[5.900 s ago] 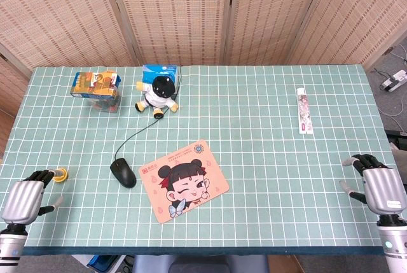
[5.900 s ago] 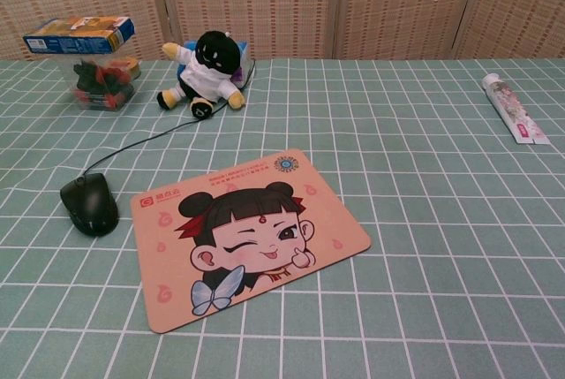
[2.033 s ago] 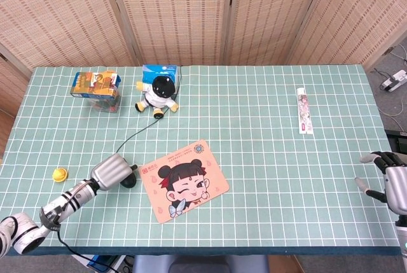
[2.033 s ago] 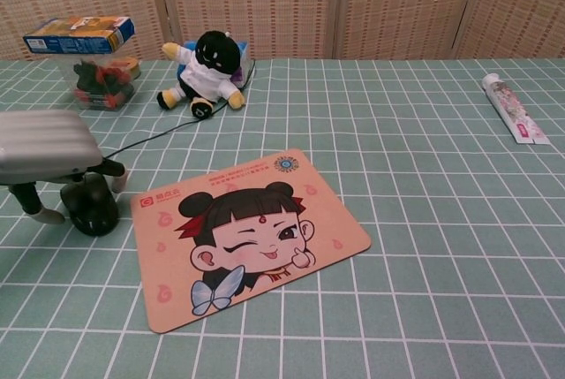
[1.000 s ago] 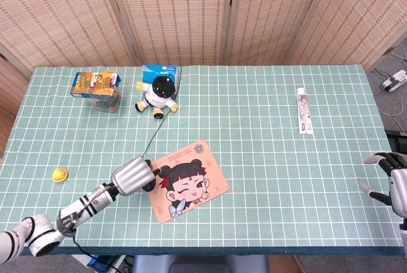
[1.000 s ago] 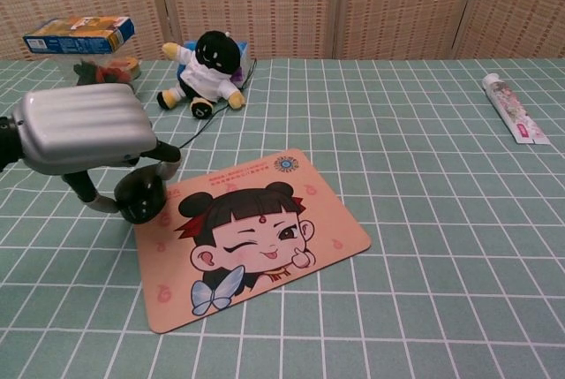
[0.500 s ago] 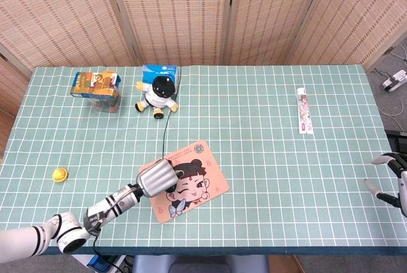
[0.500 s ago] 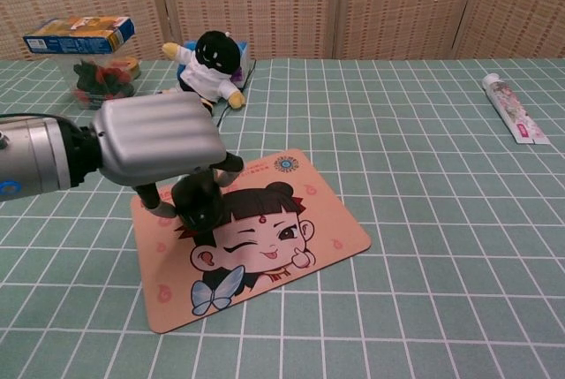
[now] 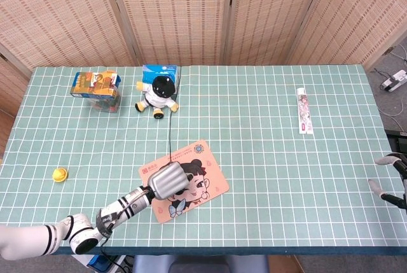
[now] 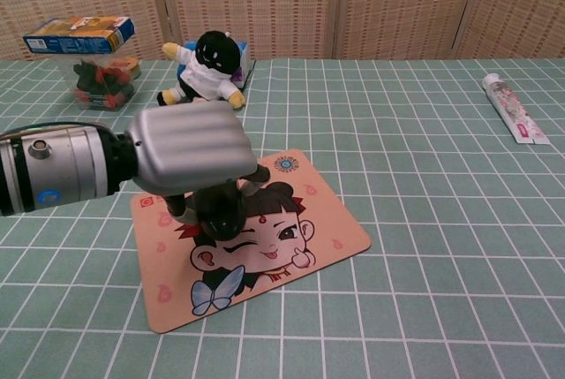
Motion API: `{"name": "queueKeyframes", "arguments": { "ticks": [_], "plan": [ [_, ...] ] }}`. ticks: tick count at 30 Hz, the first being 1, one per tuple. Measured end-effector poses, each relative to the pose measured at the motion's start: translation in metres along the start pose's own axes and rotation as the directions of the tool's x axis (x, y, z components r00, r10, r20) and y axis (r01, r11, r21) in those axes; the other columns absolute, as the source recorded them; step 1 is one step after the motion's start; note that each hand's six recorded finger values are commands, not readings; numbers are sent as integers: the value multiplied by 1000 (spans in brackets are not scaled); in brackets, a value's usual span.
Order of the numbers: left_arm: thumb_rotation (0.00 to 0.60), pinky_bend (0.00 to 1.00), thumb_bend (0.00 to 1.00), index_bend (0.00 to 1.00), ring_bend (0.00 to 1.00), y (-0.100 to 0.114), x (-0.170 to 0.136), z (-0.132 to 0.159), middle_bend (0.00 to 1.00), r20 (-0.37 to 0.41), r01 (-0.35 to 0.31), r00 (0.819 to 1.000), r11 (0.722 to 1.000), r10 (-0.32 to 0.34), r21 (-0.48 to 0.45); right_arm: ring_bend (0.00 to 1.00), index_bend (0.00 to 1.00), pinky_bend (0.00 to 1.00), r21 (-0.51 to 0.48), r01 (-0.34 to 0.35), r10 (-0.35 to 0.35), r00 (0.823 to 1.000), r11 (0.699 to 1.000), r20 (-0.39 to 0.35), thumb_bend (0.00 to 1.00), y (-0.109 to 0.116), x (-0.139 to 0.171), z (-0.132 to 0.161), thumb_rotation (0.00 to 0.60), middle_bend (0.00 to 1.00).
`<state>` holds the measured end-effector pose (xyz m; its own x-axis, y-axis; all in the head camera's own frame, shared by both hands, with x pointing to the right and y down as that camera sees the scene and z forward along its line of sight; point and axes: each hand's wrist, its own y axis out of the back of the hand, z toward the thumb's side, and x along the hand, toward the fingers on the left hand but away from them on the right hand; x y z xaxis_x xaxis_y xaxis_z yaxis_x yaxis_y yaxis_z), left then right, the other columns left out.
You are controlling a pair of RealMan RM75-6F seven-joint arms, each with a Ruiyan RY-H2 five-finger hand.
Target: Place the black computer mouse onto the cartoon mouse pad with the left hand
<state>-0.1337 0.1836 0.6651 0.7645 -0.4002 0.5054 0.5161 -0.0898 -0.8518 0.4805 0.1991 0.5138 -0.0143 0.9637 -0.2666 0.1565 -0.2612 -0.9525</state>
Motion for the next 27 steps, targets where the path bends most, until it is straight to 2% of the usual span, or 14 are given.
{"name": "queueKeyframes", "arguments": {
  "ticks": [6,10,18,27],
  "plan": [
    [600,1000,140,353,1000,1,2,3,1000,3,16,1000,1000,-16,9,313,410,579,-4,1,-1,1000,1000,0,145,1,0,-1,600,402],
    [600,1000,140,290,1000,3,2,4,1000,5,24,1000,1000,-24,15,313,410,579,-5,1,-1,1000,1000,-2,146,1,0,-1,600,402],
    [600,1000,140,281,1000,10,-11,-5,1000,-29,24,999,1000,-23,11,313,410,579,-1,-7,7,1000,1000,-4,145,-1,0,0,600,402],
    [600,1000,140,317,1000,6,-57,-32,996,-154,15,988,998,-24,-64,313,410,579,10,-21,21,1000,1000,-10,145,-6,-1,3,600,402]
  ]
}}
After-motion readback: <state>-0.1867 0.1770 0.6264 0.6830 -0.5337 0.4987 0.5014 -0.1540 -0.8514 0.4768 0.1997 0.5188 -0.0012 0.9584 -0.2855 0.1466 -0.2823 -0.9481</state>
